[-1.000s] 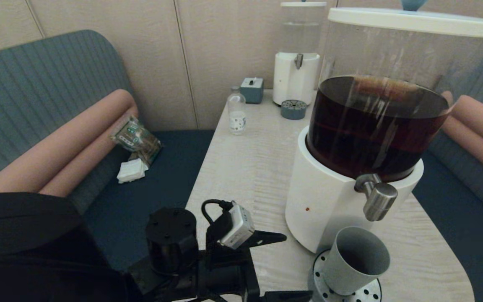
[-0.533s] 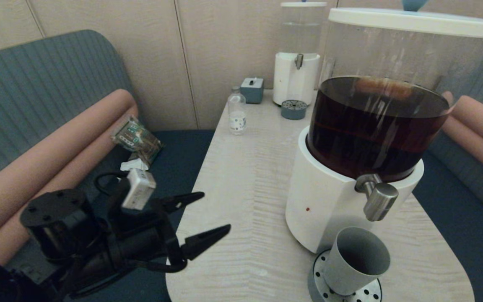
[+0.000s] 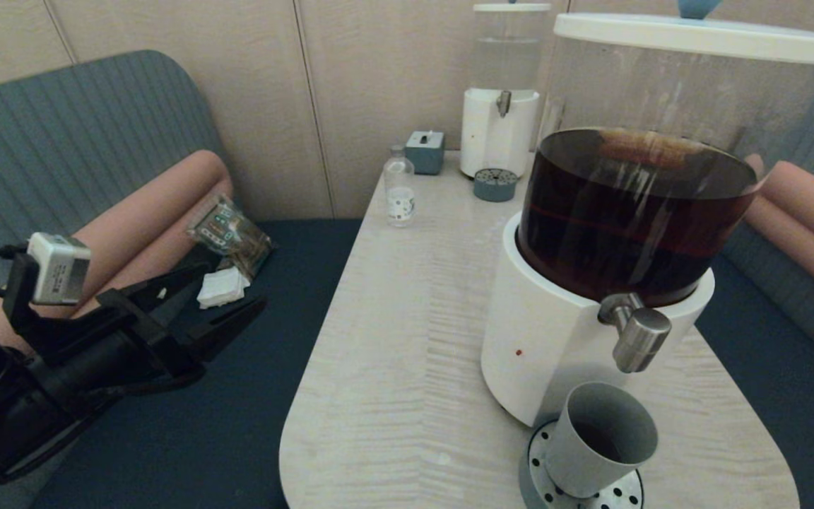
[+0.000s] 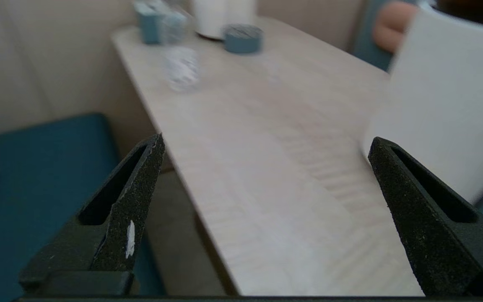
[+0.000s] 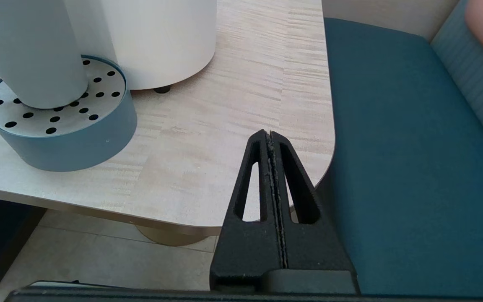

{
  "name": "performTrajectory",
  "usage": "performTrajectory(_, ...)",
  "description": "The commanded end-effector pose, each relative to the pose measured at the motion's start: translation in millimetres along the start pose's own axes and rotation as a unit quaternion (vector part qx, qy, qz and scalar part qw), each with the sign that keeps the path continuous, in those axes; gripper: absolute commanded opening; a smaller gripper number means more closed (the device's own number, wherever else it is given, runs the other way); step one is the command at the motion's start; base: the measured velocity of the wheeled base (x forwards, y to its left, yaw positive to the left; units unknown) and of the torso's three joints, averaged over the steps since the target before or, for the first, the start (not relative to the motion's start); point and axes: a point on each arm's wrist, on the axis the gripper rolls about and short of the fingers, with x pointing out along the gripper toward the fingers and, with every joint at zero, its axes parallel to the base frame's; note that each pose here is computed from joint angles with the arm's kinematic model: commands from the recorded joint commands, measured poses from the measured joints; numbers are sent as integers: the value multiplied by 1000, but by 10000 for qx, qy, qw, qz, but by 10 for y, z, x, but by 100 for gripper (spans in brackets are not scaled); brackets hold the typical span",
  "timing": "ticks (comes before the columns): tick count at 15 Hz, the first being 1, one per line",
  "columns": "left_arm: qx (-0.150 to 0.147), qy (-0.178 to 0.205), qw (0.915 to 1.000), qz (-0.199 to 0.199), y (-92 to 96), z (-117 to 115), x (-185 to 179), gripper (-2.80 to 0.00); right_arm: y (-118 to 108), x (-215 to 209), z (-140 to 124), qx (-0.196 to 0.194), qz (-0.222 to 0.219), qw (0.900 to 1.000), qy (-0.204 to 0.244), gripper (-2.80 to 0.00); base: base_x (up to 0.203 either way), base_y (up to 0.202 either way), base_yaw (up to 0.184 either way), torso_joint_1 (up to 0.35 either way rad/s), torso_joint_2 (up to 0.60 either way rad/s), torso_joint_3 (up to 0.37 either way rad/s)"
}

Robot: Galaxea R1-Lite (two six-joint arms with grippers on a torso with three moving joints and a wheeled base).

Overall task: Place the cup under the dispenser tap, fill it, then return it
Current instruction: Turn on the faucet

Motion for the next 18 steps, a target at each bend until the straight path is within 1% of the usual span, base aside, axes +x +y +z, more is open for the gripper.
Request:
performTrajectory(1, 125, -210, 9996, 130, 11, 109, -84, -280, 0, -3, -3, -3, 1, 10000, -21, -280, 0, 0, 0, 0, 0, 0)
performTrajectory(3, 122, -382, 9991, 151, -8, 198, -122, -280, 0, -4, 0, -3, 1, 10000, -28, -280, 0, 0, 0, 0, 0, 0)
performTrajectory(4, 145, -502, 9984, 236, -20, 255, -141, -280, 0, -4, -1, -3, 3, 10000, -26, -280, 0, 0, 0, 0, 0, 0)
performTrajectory(8, 232, -1235, 9898, 678, -52, 588, -194, -280, 0, -3, -3, -3, 1, 10000, -22, -280, 0, 0, 0, 0, 0, 0)
performTrajectory(9, 193, -1472, 9840, 983, -59, 674, -226, -280, 0, -3, -4, -3, 1, 10000, -20, -280, 0, 0, 0, 0, 0, 0)
performTrajectory(10, 51, -1751, 9760, 1292, -72, 766, -267, -280, 0, -3, -2, -3, 1, 10000, -23, -280, 0, 0, 0, 0, 0, 0)
performTrajectory(11, -96, -1967, 9692, 1478, -102, 829, -325, -280, 0, -4, 0, -3, 1, 10000, -28, -280, 0, 0, 0, 0, 0, 0)
performTrajectory(12, -230, -2084, 9641, 1629, -138, 841, -394, -280, 0, -4, -2, -3, 1, 10000, -24, -280, 0, 0, 0, 0, 0, 0)
performTrajectory(14, -408, -2124, 9598, 1787, -216, 763, -536, -280, 0, -4, 0, -3, 1, 10000, -27, -280, 0, 0, 0, 0, 0, 0)
performTrajectory(16, -410, -2331, 9550, 1790, -308, 804, -675, -280, 0, -4, 0, -4, 8, 10000, -28, -280, 0, 0, 0, 0, 0, 0)
performTrajectory(18, -346, -2658, 9473, 1754, -438, 876, -868, -280, 0, -4, 0, -3, 1, 10000, -28, -280, 0, 0, 0, 0, 0, 0)
